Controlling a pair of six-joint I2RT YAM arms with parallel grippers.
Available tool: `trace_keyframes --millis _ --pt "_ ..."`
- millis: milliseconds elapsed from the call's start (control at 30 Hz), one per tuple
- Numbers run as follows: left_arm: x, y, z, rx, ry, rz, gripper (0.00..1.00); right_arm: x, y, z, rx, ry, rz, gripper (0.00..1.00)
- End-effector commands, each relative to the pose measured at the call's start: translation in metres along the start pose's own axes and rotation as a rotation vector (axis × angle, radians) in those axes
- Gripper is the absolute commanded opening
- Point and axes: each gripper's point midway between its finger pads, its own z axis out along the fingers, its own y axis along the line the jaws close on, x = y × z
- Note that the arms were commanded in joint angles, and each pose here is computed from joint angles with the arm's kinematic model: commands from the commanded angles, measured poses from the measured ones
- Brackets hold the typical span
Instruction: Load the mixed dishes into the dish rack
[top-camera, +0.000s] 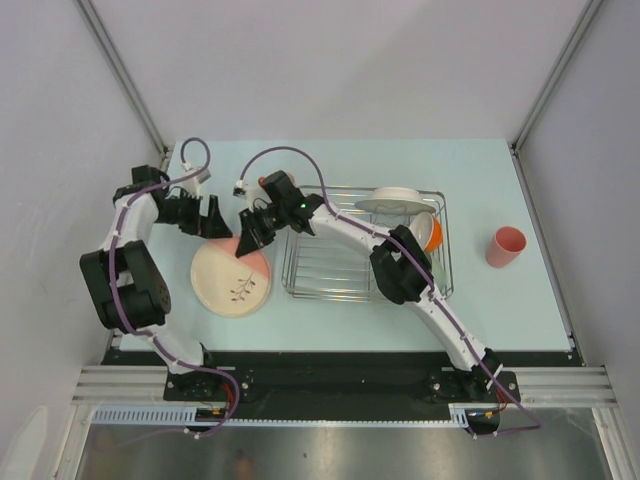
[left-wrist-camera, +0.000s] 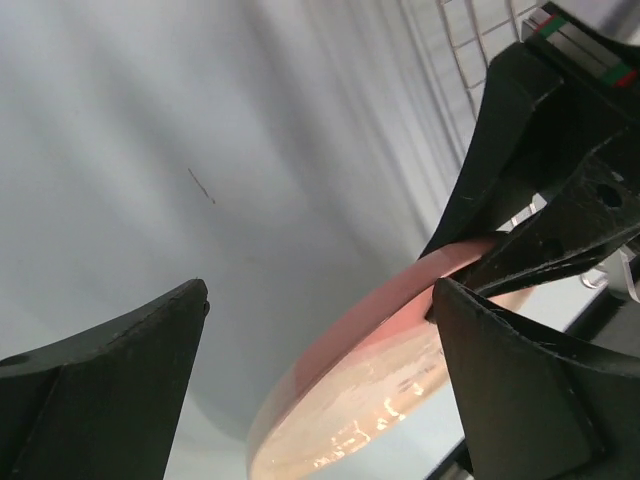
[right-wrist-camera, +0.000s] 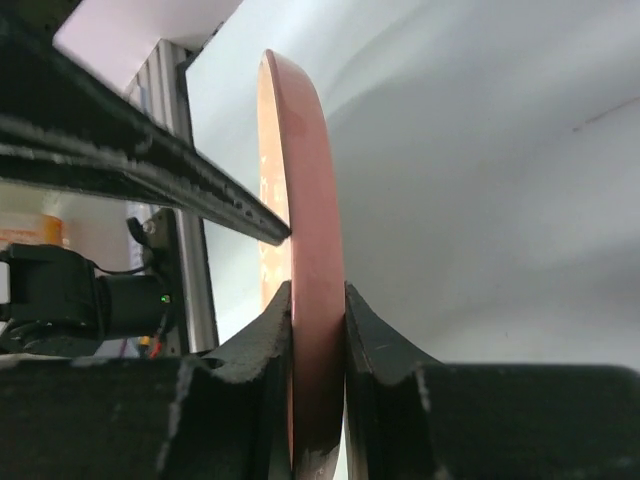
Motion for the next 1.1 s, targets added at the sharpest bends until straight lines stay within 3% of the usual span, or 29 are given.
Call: trace_keyframes --millis 0,233,467,567,733,933,1067 --pt "-0.038 -0.001 -0.049 0.006 -0.176 -0.023 1.0 -0.053 0.046 -0.034 0.06 -0.077 -0.288 0.0" --pt "-0.027 -0.002 -0.069 -0.037 -0.224 -0.045 1.0 -0.049 0.068 -0.055 0.085 -0.032 -0.326 0.0" --pt "0.021 0.013 -0.041 -0.085 -0.133 -0.134 1.0 -0.072 0.135 -0.1 0.086 -0.058 -0.517 0.0" --pt "0.032 0.008 -0.028 -0.098 -0.103 -0.117 1.0 -0.081 0.15 -0.128 0.188 -0.068 -0.631 0.0" --pt "0.03 -0.009 -0.004 -0.101 -0.052 -0.035 1.0 -0.092 0.169 -0.189 0.298 -0.132 -0.682 0.0" --pt "0.02 -0.014 0.012 -0.049 -0.042 -0.071 1.0 -0.102 0.177 -0.196 0.255 -0.203 -0.664 0.0" --pt "0.005 -0.022 0.012 -0.076 -0.066 -0.008 1.0 -0.116 0.176 -0.238 0.447 -0.241 -0.754 0.0"
